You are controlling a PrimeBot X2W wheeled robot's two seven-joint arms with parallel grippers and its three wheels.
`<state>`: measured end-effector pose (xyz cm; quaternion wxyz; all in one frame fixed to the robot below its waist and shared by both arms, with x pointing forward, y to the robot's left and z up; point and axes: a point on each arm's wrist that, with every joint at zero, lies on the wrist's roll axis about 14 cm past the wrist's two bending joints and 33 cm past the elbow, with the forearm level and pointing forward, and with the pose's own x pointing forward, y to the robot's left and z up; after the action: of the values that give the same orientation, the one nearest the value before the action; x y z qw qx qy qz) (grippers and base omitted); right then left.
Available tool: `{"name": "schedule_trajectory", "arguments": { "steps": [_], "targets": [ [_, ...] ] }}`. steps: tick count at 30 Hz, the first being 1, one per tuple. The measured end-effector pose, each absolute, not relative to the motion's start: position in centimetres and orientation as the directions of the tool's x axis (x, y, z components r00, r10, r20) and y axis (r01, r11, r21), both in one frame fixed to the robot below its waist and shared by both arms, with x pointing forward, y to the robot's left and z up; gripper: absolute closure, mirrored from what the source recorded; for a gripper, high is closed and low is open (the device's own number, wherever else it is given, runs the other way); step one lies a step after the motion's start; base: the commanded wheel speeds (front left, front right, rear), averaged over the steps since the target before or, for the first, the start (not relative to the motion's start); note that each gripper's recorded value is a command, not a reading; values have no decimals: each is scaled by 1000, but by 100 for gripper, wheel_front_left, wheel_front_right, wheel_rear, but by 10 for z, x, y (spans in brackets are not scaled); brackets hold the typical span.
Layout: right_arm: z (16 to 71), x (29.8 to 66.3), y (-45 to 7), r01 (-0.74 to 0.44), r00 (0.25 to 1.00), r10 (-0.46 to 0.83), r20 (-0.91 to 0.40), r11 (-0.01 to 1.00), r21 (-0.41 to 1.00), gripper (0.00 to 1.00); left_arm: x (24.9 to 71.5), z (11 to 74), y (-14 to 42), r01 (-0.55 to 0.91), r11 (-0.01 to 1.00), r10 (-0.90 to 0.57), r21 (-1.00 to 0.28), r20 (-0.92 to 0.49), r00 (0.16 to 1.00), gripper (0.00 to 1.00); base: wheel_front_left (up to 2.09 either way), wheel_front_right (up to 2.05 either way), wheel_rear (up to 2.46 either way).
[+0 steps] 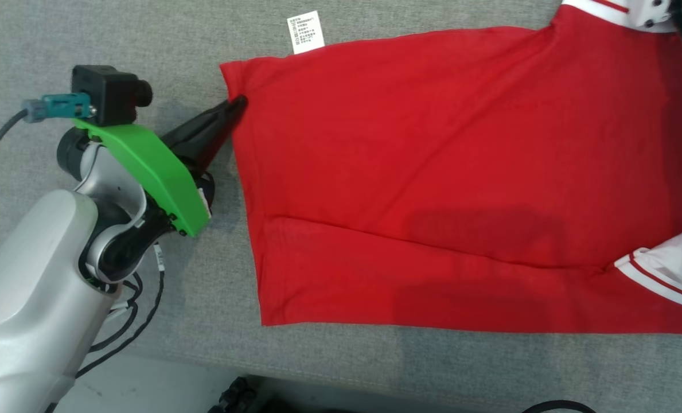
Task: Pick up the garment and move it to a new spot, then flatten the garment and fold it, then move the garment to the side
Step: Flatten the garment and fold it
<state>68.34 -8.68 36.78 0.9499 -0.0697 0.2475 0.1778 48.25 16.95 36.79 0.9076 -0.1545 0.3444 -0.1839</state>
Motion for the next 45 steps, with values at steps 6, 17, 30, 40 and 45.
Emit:
{"name": "schedule_trajectory", "arguments": {
  "steps": [6, 17, 30, 40, 45],
  "targets": [
    [404, 680, -95, -352, 864, 324, -385, 936, -3, 100, 494, 384, 181, 225, 896, -407, -383, -504, 762, 100, 0, 0, 0],
    [474, 613, -150, -318, 927, 328, -184, 945, 83, 100, 472, 416, 172, 242, 881, -405, -407, -381, 831, 100, 0, 0, 0],
    [435, 460, -193, -173, 939, 231, -256, 958, 230, 100, 410, 404, 142, 257, 831, -415, -493, -244, 877, 100, 0, 0, 0],
    [420, 444, -206, -131, 931, 182, -316, 975, 177, 76, 415, 415, 139, 241, 859, -346, -453, -166, 923, 100, 0, 0, 0],
    [416, 445, -213, -137, 924, 178, -340, 981, 141, 0, 406, 426, 140, 232, 850, -330, -474, -136, 934, 59, 0, 0, 0]
  ]
}}
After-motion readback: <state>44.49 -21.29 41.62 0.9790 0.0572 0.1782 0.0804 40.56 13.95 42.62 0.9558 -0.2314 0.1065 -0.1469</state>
